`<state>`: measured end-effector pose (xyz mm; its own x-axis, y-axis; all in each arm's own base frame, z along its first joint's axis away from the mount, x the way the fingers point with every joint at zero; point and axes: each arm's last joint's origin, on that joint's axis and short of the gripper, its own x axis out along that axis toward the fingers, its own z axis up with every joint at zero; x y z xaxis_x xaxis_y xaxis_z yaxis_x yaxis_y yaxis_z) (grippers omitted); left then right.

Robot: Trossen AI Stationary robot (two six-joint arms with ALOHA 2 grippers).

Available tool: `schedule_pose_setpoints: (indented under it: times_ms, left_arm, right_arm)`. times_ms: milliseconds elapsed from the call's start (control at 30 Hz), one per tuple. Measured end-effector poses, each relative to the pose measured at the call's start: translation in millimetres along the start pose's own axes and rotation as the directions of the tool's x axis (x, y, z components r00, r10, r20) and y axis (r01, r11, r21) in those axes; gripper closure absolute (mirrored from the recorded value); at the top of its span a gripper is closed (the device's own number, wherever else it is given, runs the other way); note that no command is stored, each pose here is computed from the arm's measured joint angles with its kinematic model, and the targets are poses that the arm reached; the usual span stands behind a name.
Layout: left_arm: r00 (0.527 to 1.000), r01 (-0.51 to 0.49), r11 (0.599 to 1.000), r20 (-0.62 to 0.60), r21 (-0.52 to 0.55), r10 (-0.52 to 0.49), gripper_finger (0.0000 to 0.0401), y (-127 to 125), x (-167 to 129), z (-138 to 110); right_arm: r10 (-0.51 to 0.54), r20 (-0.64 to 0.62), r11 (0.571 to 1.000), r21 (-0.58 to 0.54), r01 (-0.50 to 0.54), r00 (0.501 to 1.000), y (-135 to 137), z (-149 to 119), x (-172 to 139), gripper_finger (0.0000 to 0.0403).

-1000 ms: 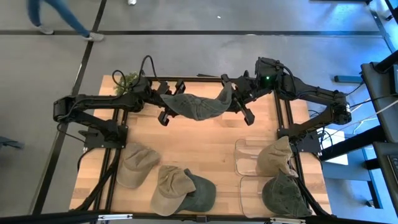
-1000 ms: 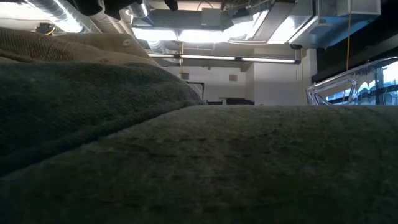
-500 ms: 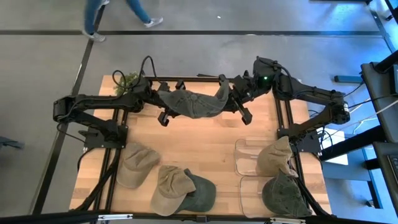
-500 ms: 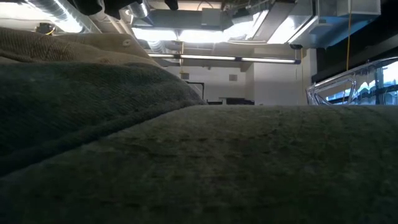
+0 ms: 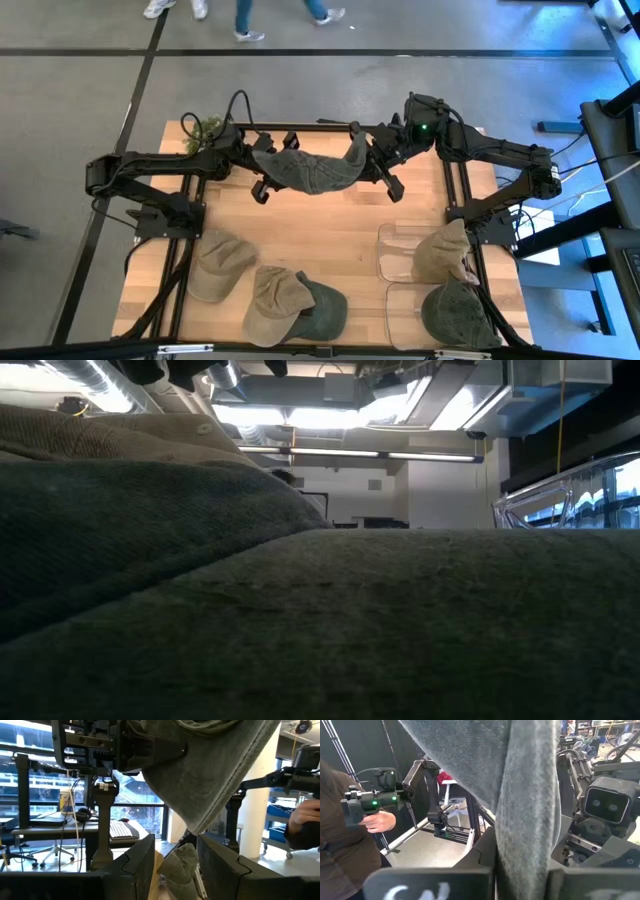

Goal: Pick & Place hat
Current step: Put the top black cap into the bottom transparent bin

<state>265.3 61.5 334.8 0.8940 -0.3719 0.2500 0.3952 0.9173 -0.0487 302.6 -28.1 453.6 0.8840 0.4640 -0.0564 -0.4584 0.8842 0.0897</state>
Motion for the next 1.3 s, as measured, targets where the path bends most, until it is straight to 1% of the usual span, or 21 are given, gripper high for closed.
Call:
schedule_pose_setpoints:
  times_ms: [133,333,800,900,1033,1167,1300]
  left_arm:
    - [1.0,0.004,1.0,-0.002,-0.001,-0.004,0.0258,0,0,0]
    - [0.999,0.002,1.0,-0.038,-0.029,-0.003,0.0258,1,0,-4]
    - [1.0,0.01,1.0,-0.012,-0.005,-0.01,0.0258,0,0,-1]
    - [1.0,0.017,1.0,0.014,0.016,-0.017,0.0258,-1,0,2]
    - [0.997,0.037,0.997,0.069,0.066,-0.042,0.0258,-3,0,8]
    - [0.993,0.069,0.993,0.086,0.093,-0.077,0.0259,-5,-1,11]
    - [0.993,0.069,0.993,0.088,0.095,-0.078,0.0279,-5,-1,12]
  right_arm:
    - [-0.005,0.006,1.0,-0.004,0.005,1.0,0,1,0,0.0385]
    - [-0.004,0.01,1.0,-0.007,0.004,1.0,0,1,0,0.0385]
    - [-0.009,-0.006,1.0,0.002,0.009,1.0,-1,-1,1,0.0385]
    - [-0.014,-0.021,1.0,0.011,0.015,1.0,-1,-3,1,0.0385]
    - [-0.049,-0.056,0.998,0.029,0.051,0.997,-2,-7,1,0.0385]
    - [-0.053,-0.053,0.998,0.011,0.054,0.997,-3,-7,1,0.0385]
    - [-0.06,-0.053,0.998,0.009,0.06,0.997,-3,-7,1,0.0385]
